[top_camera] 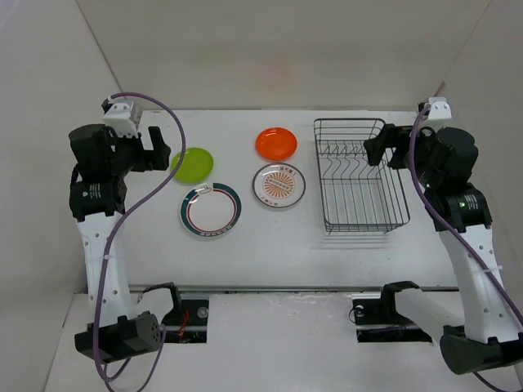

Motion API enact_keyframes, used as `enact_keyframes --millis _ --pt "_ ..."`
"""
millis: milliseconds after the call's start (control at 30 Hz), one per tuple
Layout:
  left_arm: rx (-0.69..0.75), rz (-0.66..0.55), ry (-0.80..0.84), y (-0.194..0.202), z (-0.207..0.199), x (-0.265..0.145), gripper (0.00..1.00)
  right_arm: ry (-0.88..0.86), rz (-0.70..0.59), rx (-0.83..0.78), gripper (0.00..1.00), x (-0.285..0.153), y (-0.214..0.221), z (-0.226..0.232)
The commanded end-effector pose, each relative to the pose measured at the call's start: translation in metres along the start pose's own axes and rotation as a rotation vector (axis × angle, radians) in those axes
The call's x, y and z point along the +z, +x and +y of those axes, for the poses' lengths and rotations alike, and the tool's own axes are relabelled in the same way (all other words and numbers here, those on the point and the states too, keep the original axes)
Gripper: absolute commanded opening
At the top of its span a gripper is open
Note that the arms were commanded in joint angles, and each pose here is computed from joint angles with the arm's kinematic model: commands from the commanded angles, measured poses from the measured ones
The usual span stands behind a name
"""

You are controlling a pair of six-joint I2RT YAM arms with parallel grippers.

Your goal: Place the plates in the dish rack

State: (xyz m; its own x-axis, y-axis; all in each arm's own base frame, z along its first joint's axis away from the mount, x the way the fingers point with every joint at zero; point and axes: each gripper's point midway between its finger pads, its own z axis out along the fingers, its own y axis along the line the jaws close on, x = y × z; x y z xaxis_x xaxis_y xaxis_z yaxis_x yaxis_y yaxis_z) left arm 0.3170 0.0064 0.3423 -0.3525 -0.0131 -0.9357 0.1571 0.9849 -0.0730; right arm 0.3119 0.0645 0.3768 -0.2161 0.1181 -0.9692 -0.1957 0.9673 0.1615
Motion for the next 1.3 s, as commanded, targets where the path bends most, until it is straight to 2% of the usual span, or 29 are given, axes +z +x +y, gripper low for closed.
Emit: enact_keyframes --millis 0,267,400,567,667,833,967,1067,1167,1200,1267 --pt "0.014 -0.056 0.009 -0.012 -0.003 -0.004 1.0 -0.003 -0.084 -0.004 1.0 -0.006 -0.021 0.003" --pt "-0.005 -0.055 0.01 -0.011 -0.003 -0.002 1.0 -0.001 -0.075 -0.003 1.0 -0.006 -0.019 0.003" --pt "-0.031 -0.048 0.0 -0.006 0.0 0.006 1.0 -0.067 -0.065 -0.027 1.0 -0.007 -0.017 0.014" --pt "-0.081 0.075 -0.027 0.03 0.025 0.044 1.0 -0.16 -0.066 -0.067 1.0 -0.007 -0.016 0.03" --pt "-0.12 0.132 -0.006 0.056 0.043 0.068 1.0 -0.24 -0.075 -0.097 1.0 -0.01 -0.014 0.045" --pt "-0.19 0.231 0.089 0.11 0.058 0.099 1.0 -0.265 -0.052 -0.104 1.0 -0.004 -0.008 0.05" --pt "-0.217 0.274 0.186 0.138 0.063 0.117 1.0 -0.302 -0.047 -0.108 1.0 -0.004 -0.009 0.059" --pt "-0.253 0.307 0.181 0.157 0.073 0.132 1.0 -0.312 -0.046 -0.109 1.0 -0.002 -0.008 0.062" --pt "-0.255 0.294 0.178 0.158 0.082 0.147 1.0 -0.342 -0.041 -0.112 1.0 -0.003 -0.006 0.07" --pt "-0.289 0.327 0.18 0.171 0.085 0.156 1.0 -0.342 -0.041 -0.112 1.0 -0.003 -0.006 0.07" --pt "-0.304 0.332 0.178 0.17 0.092 0.168 1.0 -0.361 -0.028 -0.113 1.0 -0.003 0.0 0.076"
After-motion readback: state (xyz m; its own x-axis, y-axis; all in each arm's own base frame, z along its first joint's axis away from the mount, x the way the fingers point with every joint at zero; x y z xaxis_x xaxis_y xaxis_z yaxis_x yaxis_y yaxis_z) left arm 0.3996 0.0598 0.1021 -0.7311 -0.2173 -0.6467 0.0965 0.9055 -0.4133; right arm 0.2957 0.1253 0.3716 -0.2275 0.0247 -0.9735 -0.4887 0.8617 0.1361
